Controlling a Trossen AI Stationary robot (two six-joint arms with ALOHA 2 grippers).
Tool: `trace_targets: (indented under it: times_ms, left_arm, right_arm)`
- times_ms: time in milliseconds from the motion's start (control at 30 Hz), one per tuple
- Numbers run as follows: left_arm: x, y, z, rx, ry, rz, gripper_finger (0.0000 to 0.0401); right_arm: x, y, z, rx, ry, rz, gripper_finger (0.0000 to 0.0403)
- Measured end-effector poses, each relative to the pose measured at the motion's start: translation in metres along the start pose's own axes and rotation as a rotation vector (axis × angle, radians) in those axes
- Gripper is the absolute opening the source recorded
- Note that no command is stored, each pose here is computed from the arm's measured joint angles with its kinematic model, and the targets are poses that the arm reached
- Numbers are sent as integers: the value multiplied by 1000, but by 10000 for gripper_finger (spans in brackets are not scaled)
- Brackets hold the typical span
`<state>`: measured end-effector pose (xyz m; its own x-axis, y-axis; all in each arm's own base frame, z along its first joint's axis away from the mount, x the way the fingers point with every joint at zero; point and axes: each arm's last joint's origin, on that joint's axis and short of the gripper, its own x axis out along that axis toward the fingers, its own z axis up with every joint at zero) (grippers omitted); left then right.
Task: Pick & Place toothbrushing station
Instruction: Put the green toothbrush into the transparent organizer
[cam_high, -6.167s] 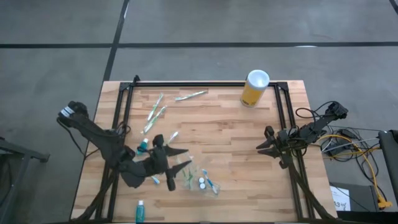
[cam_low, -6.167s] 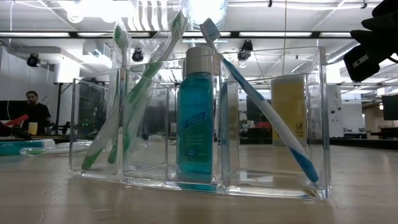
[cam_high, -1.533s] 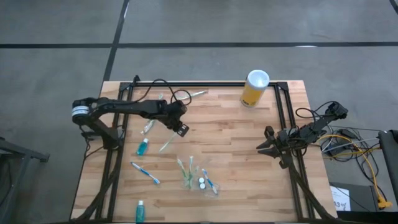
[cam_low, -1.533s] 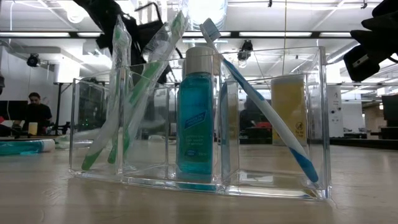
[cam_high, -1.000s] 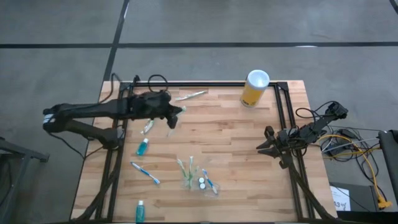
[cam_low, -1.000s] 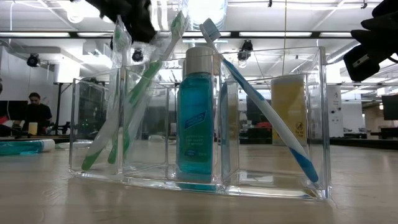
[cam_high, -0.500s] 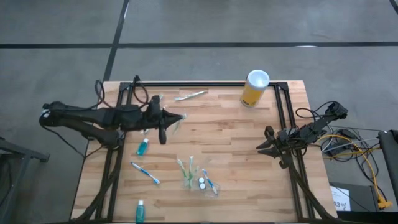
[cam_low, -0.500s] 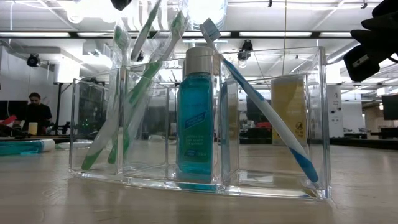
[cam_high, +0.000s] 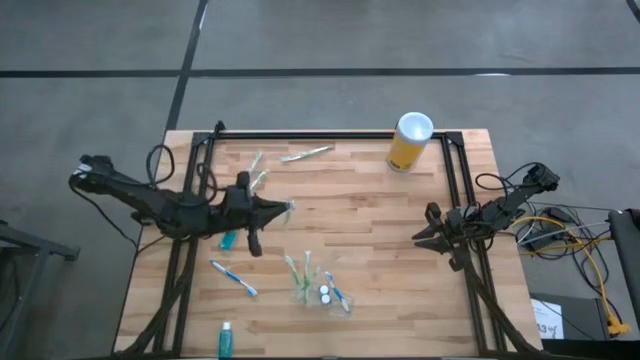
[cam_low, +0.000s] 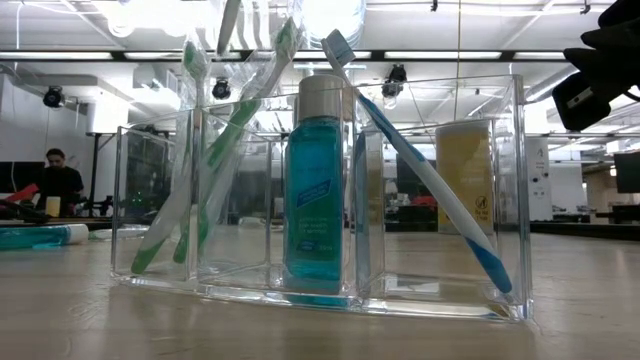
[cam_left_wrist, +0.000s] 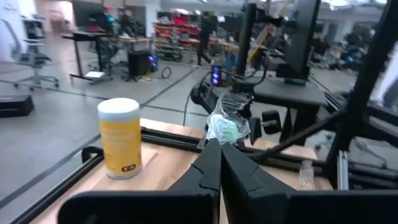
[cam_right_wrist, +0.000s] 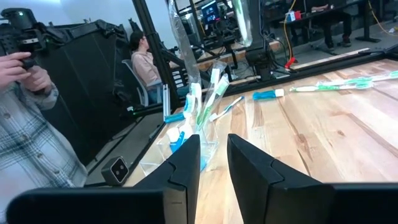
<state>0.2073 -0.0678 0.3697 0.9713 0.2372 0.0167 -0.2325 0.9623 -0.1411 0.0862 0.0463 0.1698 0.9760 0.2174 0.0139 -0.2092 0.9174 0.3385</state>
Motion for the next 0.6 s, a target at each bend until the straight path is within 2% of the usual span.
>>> trace_targets:
  times_ms: [167,300,600]
  left_arm:
    - [-9,-20,0,0,-49,43,2]
    - [-15,-34,0,3,-67,-10,4]
    - [-18,-58,-13,-79,-45,-98,6]
  right_arm:
    - [0,0,0,0,0,0,84]
    - [0,0,0,0,0,0,82]
    - [0,0,0,0,0,0,68]
